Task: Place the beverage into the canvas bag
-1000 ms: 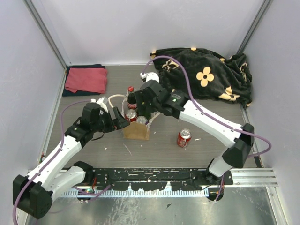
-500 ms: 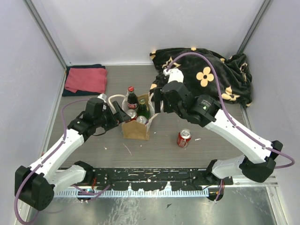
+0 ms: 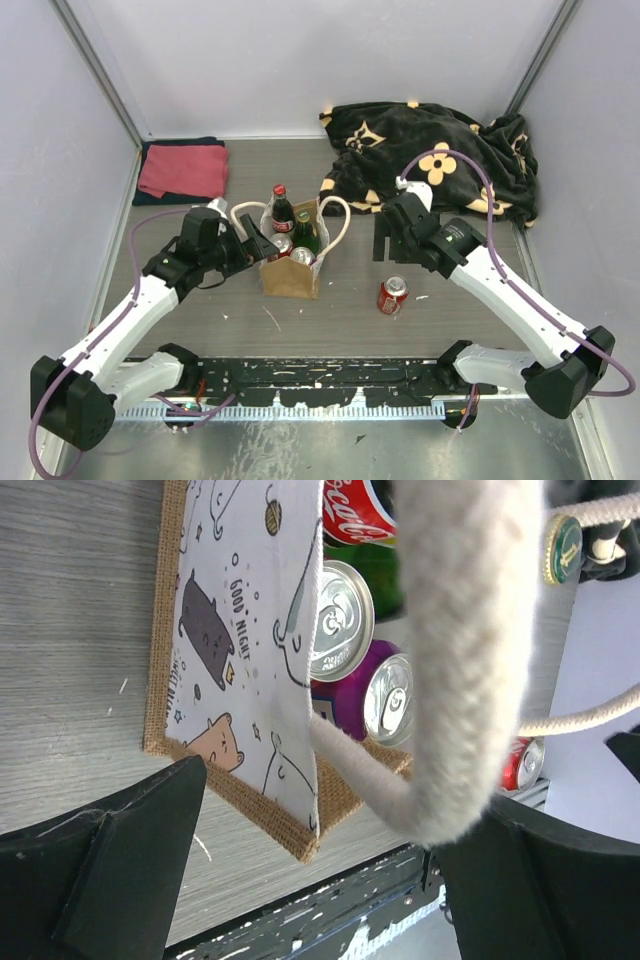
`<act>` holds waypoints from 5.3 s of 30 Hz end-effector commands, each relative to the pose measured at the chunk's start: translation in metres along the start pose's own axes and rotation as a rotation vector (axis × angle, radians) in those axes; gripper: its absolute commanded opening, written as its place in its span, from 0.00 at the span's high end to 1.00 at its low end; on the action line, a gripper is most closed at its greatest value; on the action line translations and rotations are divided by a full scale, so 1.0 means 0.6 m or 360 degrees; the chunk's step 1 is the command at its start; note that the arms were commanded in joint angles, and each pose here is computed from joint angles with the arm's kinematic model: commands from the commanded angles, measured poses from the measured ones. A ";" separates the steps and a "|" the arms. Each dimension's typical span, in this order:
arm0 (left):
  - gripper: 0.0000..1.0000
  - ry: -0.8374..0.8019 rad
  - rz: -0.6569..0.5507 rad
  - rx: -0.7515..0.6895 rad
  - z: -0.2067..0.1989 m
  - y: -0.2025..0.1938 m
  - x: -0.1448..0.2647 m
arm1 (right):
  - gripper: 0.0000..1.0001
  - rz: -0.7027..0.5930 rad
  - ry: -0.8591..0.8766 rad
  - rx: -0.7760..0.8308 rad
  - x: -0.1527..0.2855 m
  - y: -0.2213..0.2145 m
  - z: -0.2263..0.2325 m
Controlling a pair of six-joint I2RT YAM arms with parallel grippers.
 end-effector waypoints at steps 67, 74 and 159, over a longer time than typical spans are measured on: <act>0.02 0.0054 -0.0050 -0.0262 0.042 0.001 0.019 | 0.99 -0.0674 0.0644 -0.0138 0.230 0.299 0.070; 0.02 -0.0037 0.0032 -0.0311 0.026 -0.012 0.024 | 0.99 -0.0660 0.0765 0.0036 0.217 0.293 0.181; 0.02 0.0129 -0.0049 -0.0309 0.095 0.014 0.068 | 0.99 0.0124 0.0812 0.0805 -0.027 0.036 0.455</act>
Point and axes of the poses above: each gripper's point midway between its finger pads, its own x axis back along the fingers, its own z axis along the line the jaws close on, y = z × x, the point moved 1 cm from there along x, back along the fingers, and after that the axes turned 9 degrees about x, right-handed, at the moved point
